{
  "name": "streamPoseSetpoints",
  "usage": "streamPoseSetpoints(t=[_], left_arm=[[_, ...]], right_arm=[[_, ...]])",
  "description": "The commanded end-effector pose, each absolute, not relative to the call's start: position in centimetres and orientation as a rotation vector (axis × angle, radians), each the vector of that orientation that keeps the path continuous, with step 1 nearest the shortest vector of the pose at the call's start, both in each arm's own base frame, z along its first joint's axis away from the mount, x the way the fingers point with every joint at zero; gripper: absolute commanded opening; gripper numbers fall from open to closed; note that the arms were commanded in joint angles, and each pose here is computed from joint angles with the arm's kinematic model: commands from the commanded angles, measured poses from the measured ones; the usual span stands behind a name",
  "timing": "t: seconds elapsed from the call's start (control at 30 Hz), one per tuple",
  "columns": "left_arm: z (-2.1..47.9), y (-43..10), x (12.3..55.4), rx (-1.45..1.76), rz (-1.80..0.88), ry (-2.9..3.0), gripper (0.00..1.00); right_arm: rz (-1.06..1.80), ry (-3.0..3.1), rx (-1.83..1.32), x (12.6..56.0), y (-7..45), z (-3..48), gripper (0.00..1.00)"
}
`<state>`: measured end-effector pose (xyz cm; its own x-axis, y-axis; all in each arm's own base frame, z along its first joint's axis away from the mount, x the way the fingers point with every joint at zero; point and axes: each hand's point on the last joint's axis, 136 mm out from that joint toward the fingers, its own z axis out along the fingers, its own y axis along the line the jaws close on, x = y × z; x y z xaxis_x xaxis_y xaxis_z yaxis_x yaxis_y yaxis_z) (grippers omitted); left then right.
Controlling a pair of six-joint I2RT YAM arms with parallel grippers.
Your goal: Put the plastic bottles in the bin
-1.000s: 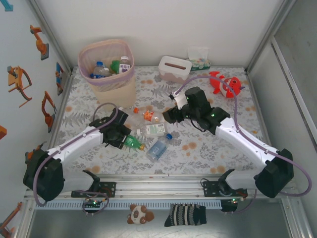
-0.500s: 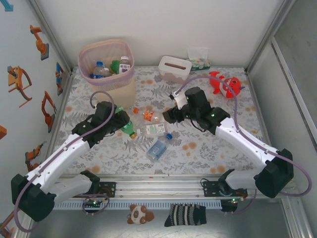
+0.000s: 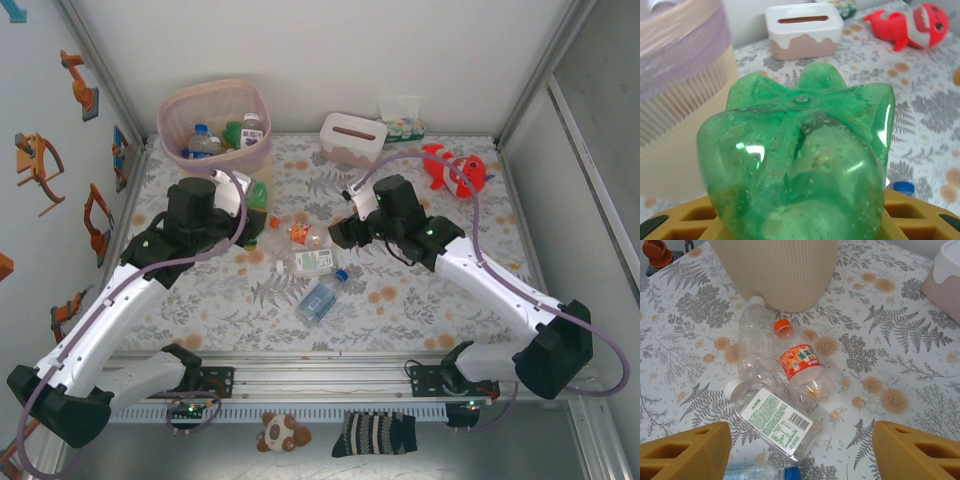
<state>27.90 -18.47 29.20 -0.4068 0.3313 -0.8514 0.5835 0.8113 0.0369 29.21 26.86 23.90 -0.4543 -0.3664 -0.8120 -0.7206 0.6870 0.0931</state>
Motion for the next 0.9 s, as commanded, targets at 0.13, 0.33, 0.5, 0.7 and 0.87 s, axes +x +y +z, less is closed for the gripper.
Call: streamPoseSetpoints(t=[0.13,0.33,0.5,0.7,0.87], left_arm=[[31.1,-19.1,27.2,1.057,-0.206,1.845,0.42],[33.3,-18.7,27.8,1.143,-0.187,1.823,0.39],[35.7,-18.6,29.5,1.157,-0.135,1.767,0.38],[38.0,-18.9,31.4,1.189,-0.105,1.711,0.35],[39.6,-18.8,33.6,1.177,-0.112,1.693,0.35]], right_arm=[[0.536,2.019,-0.852,29.4,27.2,26.2,0.74],[0.534,2.012,-0.851,29.4,27.2,26.6,0.74],[0.527,2.005,-0.846,29.5,27.1,27.0,0.73],[0.519,1.992,-0.847,29.6,27.0,27.6,0.74],[0.506,1.979,-0.857,29.6,26.9,28.3,0.73]])
